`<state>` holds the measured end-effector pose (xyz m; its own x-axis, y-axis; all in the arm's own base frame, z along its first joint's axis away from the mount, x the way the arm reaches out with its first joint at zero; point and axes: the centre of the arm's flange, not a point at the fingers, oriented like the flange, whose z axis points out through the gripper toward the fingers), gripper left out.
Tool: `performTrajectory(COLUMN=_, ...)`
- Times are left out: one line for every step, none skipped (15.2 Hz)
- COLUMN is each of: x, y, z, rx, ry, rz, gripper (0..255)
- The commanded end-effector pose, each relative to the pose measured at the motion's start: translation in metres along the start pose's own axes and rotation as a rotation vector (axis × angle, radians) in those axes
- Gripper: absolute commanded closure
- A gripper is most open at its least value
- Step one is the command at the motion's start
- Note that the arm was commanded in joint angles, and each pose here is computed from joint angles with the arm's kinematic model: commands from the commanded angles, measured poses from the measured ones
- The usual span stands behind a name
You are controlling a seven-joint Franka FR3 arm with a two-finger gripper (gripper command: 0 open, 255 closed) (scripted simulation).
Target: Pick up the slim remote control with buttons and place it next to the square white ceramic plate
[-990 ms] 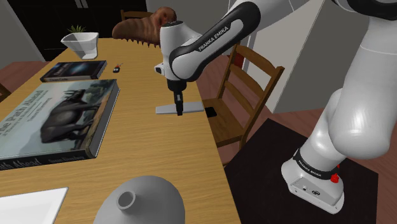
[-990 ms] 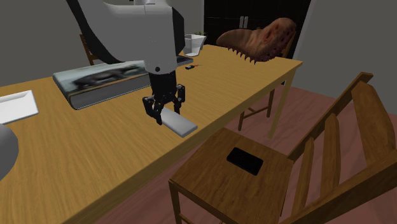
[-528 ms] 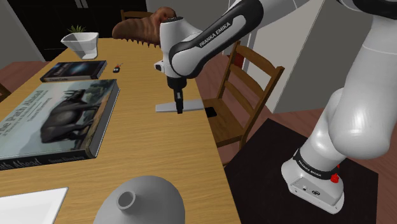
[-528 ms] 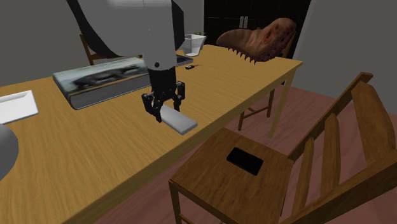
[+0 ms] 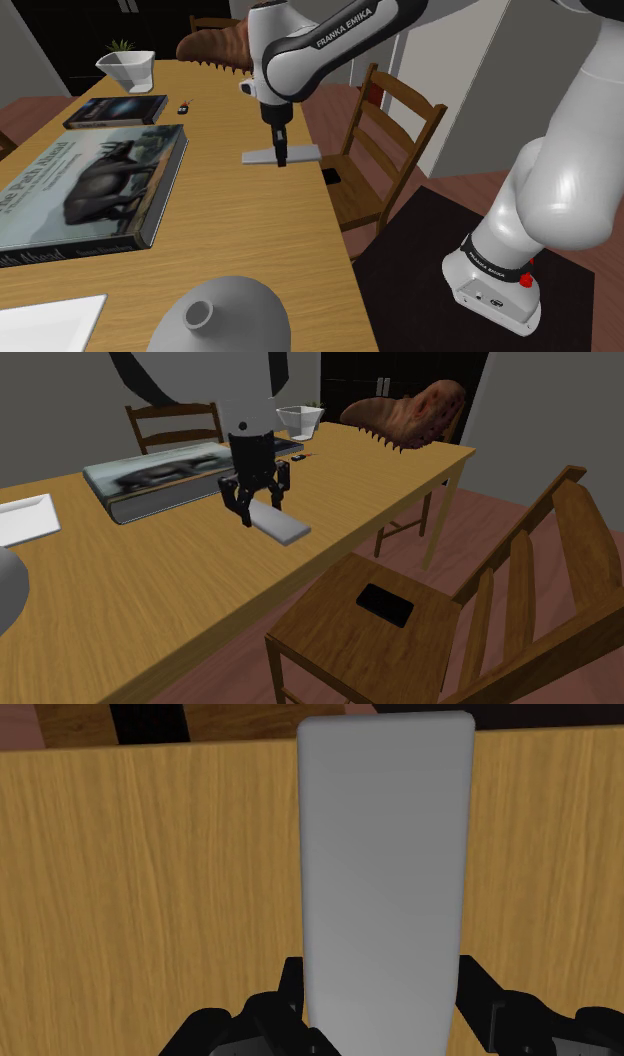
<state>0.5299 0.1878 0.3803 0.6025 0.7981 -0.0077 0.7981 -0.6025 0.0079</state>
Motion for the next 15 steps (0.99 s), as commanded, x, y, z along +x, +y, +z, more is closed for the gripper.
performTrajectory(x=0.000, y=0.000, z=-0.011, rx=0.000, ry=0.000, rz=0.000, gripper=255)
performTrajectory(x=0.000, y=0.000, z=-0.016, rx=0.000, ry=0.000, rz=0.000, gripper=255)
performTrajectory(x=0.000, y=0.000, z=-0.021, rx=0.000, ry=0.000, rz=0.000, gripper=255)
performTrajectory(x=0.000, y=0.000, z=-0.026, rx=0.000, ry=0.000, rz=0.000, gripper=255)
performTrajectory(x=0.000, y=0.000, z=-0.032, rx=0.000, ry=0.000, rz=0.000, gripper=255)
performTrajectory(x=0.000, y=0.000, z=-0.037, rx=0.000, ry=0.000, rz=0.000, gripper=255)
performTrajectory(x=0.006, y=-0.011, z=-0.037, rx=0.000, ry=0.000, rz=0.000, gripper=255)
performTrajectory(x=0.013, y=-0.023, z=-0.037, rx=0.000, ry=0.000, rz=0.000, gripper=255)
performTrajectory(x=0.019, y=-0.035, z=-0.037, rx=0.000, ry=0.000, rz=0.000, gripper=255)
performTrajectory(x=0.025, y=-0.046, z=-0.038, rx=0.000, ry=0.000, rz=0.000, gripper=255)
performTrajectory(x=0.031, y=-0.058, z=-0.038, rx=0.000, ry=0.000, rz=0.000, gripper=255)
performTrajectory(x=0.038, y=-0.070, z=-0.038, rx=0.000, ry=0.000, rz=0.000, gripper=255)
performTrajectory(x=0.044, y=-0.081, z=-0.038, rx=0.000, ry=0.000, rz=0.000, gripper=255)
performTrajectory(x=0.050, y=-0.093, z=-0.038, rx=0.000, ry=0.000, rz=0.000, gripper=255)
performTrajectory(x=0.056, y=-0.105, z=-0.039, rx=0.000, ry=0.000, rz=0.000, gripper=255)
